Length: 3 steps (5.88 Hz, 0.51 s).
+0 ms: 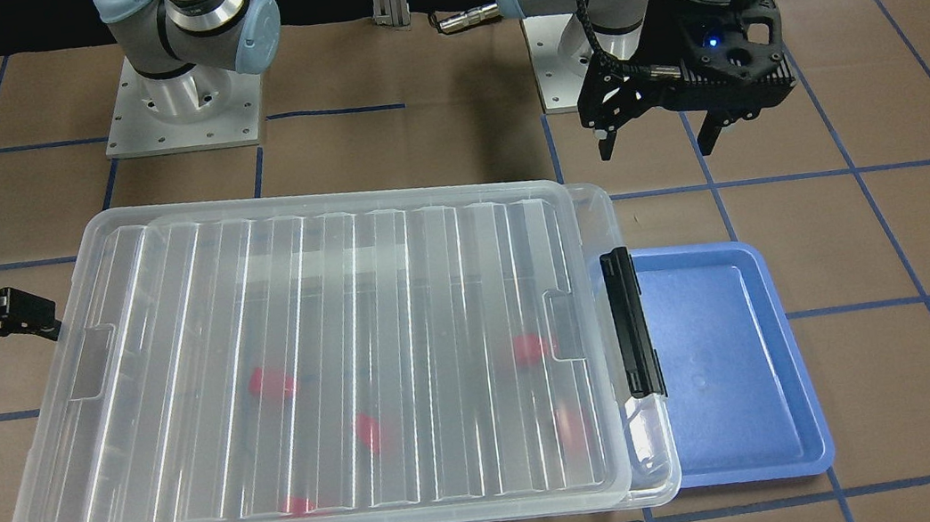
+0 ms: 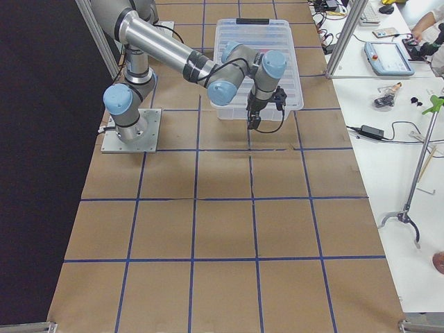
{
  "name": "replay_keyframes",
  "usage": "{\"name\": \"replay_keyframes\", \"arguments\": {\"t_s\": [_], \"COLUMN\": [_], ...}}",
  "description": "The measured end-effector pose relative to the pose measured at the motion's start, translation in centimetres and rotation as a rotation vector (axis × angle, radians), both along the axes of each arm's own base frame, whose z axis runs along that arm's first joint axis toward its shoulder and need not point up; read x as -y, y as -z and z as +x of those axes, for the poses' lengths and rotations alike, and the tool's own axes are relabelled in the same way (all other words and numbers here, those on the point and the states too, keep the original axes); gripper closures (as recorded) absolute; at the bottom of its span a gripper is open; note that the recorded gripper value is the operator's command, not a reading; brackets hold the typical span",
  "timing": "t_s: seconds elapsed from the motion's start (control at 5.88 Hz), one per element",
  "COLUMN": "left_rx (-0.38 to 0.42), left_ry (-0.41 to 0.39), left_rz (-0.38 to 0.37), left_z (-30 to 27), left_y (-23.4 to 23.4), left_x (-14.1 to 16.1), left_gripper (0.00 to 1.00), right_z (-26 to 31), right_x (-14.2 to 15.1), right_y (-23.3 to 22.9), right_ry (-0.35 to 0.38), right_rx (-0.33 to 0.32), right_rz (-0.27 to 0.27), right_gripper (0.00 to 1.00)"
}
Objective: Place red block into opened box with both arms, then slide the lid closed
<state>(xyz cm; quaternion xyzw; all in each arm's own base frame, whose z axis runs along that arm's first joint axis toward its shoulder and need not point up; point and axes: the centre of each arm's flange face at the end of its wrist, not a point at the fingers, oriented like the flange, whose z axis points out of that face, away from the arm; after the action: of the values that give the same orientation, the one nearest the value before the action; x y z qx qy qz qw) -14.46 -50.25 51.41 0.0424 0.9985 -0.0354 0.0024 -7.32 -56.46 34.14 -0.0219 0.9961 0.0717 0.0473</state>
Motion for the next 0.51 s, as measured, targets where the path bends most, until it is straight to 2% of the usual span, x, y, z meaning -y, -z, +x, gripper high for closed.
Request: {"name": "replay_keyframes", "arguments": {"t_s": [0.51], "left_rx": [0.0], "left_ry": [-0.001], "left_rz": [-0.001], "left_z": [0.11], "left_y": [-0.02], "left_x": [0.03], "left_gripper": [0.02], "right_z": [1.52], "right_x": [0.03], "right_y": [-0.65], "right_ry": [-0.001], "right_rx": [-0.007], "right_rz": [-0.009], "right_gripper": [0.0]}}
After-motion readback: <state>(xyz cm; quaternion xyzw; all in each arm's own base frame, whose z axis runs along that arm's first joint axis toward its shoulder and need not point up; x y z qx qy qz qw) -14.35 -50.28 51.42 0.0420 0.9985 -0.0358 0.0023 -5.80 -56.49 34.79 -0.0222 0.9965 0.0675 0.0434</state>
